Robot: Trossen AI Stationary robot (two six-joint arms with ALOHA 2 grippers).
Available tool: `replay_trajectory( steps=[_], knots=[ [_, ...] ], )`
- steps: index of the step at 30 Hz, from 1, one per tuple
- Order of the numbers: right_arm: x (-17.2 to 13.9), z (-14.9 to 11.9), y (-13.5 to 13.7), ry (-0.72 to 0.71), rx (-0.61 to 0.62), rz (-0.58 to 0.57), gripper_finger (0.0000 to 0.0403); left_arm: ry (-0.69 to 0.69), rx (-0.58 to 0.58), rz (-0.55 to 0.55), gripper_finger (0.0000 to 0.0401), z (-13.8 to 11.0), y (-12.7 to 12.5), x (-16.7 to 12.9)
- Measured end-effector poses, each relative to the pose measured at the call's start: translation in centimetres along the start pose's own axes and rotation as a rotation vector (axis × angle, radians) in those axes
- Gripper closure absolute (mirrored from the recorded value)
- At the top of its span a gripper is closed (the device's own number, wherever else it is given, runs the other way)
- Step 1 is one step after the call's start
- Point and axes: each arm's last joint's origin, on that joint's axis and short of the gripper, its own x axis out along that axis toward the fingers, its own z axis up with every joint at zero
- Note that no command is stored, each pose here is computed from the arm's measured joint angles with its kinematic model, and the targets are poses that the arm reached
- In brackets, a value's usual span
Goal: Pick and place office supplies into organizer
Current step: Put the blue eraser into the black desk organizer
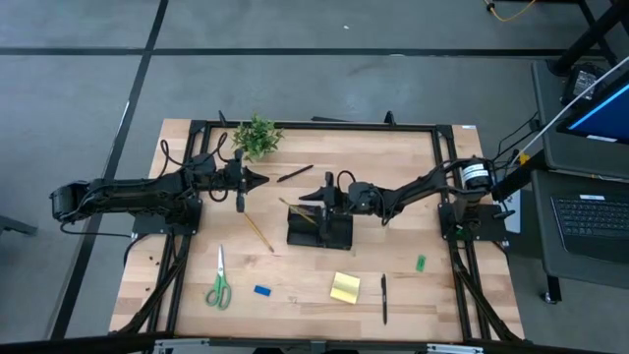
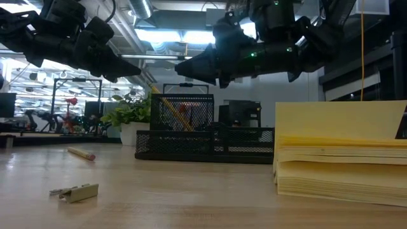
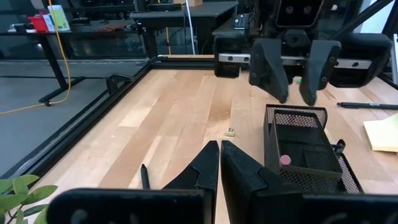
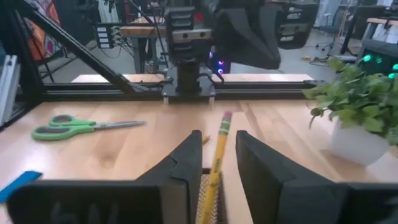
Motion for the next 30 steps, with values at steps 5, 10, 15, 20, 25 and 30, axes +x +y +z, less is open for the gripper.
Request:
replay_trajectory(
  steps=[5, 10, 15, 20, 25, 30],
  knots=[
    [-0.7, 1.4, -0.5, 0.040, -0.050, -0.009, 0.0306, 0.004, 0.025, 0.000, 0.0388, 0.0, 0.0, 0.0],
    [-2.1, 4.4, -0.9, 0.029, -0.076, -0.019, 0.0318, 0.026, 0.020, -0.002, 0.0388, -0.3, 0.0, 0.0],
    [-4.1, 6.7, -1.6, 0.073, -0.101, -0.048, 0.0341, 0.095, -0.002, 0.003, 0.0388, -0.9, -0.1, 0.0],
    [-6.2, 7.9, -2.4, 0.186, -0.102, -0.097, 0.0381, 0.133, -0.009, 0.048, 0.0388, -1.2, -0.2, 0.0],
    [-7.0, 8.1, -2.7, 0.243, -0.105, -0.112, 0.0392, 0.205, 0.010, 0.042, 0.0388, -1.8, -1.3, 0.0],
    [-7.0, 8.0, -3.3, 0.253, -0.135, -0.126, 0.0389, 0.260, 0.016, 0.069, 0.0388, -1.5, -2.4, 0.1]
  ],
)
